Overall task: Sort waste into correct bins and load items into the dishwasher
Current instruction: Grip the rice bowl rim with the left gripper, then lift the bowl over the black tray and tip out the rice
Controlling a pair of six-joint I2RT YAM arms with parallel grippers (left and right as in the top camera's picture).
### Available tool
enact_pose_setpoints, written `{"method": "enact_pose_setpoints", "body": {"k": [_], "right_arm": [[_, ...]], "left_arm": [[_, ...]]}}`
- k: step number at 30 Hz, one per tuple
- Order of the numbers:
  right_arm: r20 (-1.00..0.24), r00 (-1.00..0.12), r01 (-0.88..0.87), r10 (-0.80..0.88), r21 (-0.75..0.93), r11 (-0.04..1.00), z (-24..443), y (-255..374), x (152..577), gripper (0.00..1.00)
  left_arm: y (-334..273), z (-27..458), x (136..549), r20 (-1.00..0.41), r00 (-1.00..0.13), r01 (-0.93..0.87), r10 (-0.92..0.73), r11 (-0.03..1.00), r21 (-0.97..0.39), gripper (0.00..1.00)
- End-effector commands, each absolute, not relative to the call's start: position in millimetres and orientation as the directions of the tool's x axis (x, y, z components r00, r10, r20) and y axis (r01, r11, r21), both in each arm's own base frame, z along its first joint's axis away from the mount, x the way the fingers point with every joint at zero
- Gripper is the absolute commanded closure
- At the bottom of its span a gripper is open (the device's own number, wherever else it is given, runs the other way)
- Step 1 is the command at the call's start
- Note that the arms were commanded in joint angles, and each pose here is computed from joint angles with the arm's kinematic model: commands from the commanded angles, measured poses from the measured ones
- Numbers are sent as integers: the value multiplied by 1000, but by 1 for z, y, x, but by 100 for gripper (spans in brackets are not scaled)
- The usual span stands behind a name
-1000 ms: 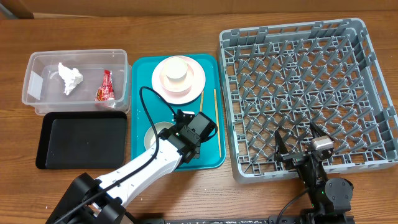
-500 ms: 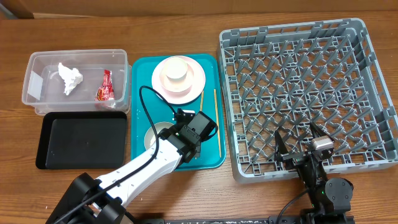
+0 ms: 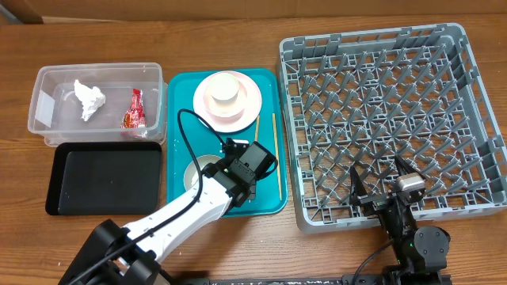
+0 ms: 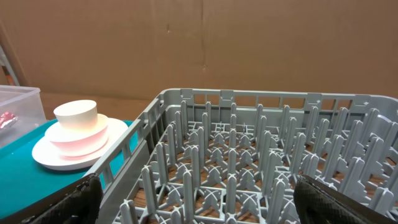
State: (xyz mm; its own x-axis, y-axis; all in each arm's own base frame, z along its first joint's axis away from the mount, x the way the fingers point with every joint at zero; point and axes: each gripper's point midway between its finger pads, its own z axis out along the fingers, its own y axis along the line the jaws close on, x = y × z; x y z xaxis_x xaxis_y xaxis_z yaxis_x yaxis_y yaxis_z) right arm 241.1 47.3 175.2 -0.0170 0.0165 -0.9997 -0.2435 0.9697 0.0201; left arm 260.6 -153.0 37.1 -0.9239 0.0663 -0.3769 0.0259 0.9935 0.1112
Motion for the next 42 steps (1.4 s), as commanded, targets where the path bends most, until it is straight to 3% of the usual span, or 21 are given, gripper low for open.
{"method": "enact_pose_setpoints", "body": {"k": [1, 7, 15, 21, 28, 42], "right_arm": [[-1000, -13, -246, 16, 19, 969, 173, 47, 241, 0], [-1000, -13, -246, 16, 18, 969, 173, 47, 241, 0], [-1000, -13, -245, 16, 18, 969, 173, 47, 241, 0], [-1000, -13, -246, 16, 18, 969, 173, 47, 241, 0], [-1000, -13, -246, 16, 19, 969, 173, 47, 241, 0], [-1000, -14, -246, 16, 19, 969, 173, 47, 241, 0]], "left_arm": [[-148, 22, 259, -351, -934, 15, 67, 989, 147, 88], [-146, 14, 258, -333, -940, 18, 74, 986, 168, 96], [-148, 21, 262, -338, -938, 17, 73, 986, 167, 96], [-170, 57, 273, -317, -945, 51, 86, 992, 117, 96], [-173, 101, 284, -236, -968, 82, 83, 997, 11, 96], [-87, 143, 312, -167, -975, -88, -146, 945, -314, 96]]}}
